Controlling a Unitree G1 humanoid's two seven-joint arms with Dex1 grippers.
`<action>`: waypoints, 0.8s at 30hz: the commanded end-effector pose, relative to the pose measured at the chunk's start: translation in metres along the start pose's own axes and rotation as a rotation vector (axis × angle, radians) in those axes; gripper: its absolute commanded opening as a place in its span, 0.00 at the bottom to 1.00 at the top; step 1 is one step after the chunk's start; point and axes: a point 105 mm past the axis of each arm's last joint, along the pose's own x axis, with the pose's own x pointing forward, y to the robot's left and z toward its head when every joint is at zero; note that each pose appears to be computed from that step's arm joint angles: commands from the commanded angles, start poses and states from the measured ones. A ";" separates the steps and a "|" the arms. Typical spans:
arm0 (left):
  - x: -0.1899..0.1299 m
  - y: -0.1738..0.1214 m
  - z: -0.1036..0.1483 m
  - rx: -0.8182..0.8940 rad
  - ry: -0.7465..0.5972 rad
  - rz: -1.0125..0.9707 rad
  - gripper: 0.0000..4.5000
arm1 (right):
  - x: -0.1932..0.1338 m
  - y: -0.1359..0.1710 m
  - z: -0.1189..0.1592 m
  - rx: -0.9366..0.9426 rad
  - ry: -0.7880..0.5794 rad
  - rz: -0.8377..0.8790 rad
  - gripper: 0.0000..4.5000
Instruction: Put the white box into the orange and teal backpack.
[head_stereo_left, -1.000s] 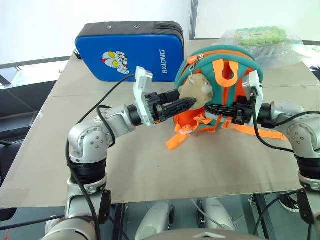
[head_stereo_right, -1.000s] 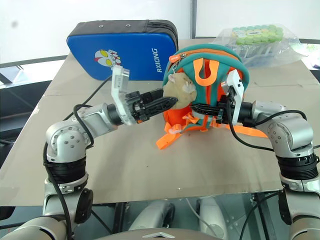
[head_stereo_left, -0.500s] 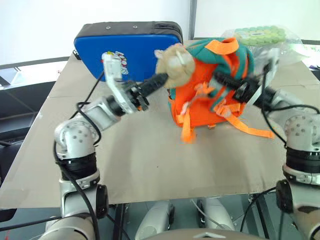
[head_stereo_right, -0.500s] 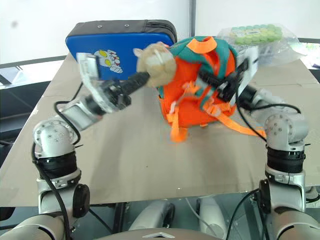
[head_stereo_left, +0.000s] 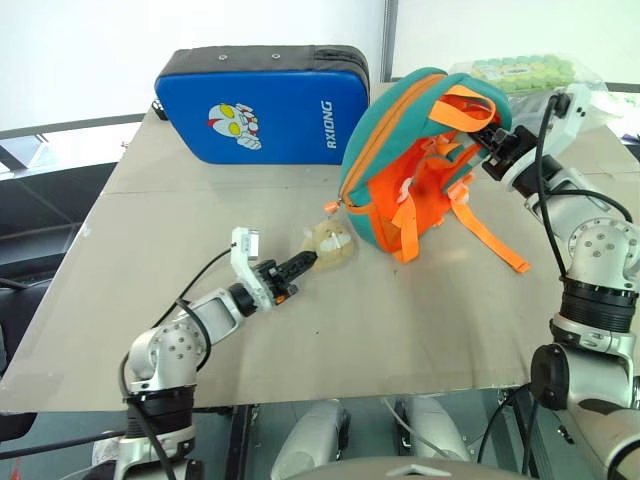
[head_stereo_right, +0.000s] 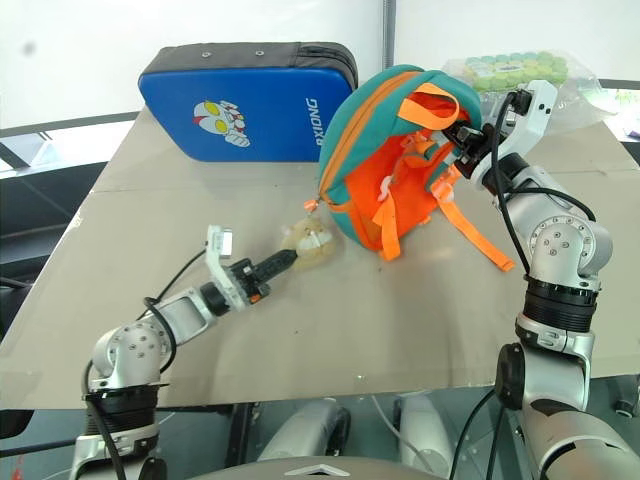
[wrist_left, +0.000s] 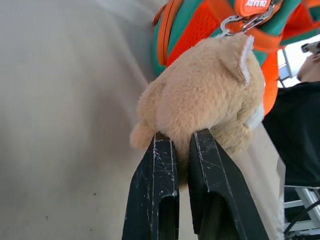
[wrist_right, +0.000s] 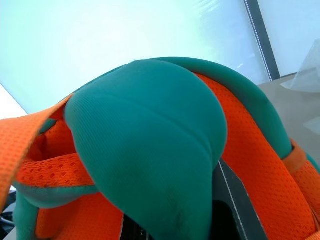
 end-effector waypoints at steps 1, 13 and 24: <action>0.009 0.014 -0.031 -0.035 0.077 0.114 0.01 | -0.010 -0.010 0.049 -0.015 -0.190 -0.074 0.00; 0.060 -0.012 0.049 0.286 -0.166 0.079 0.01 | -0.026 0.010 0.011 -0.256 0.005 0.007 0.00; 0.014 -0.025 0.058 0.668 -0.101 -0.037 0.76 | -0.073 0.018 -0.040 -0.478 0.296 0.214 0.98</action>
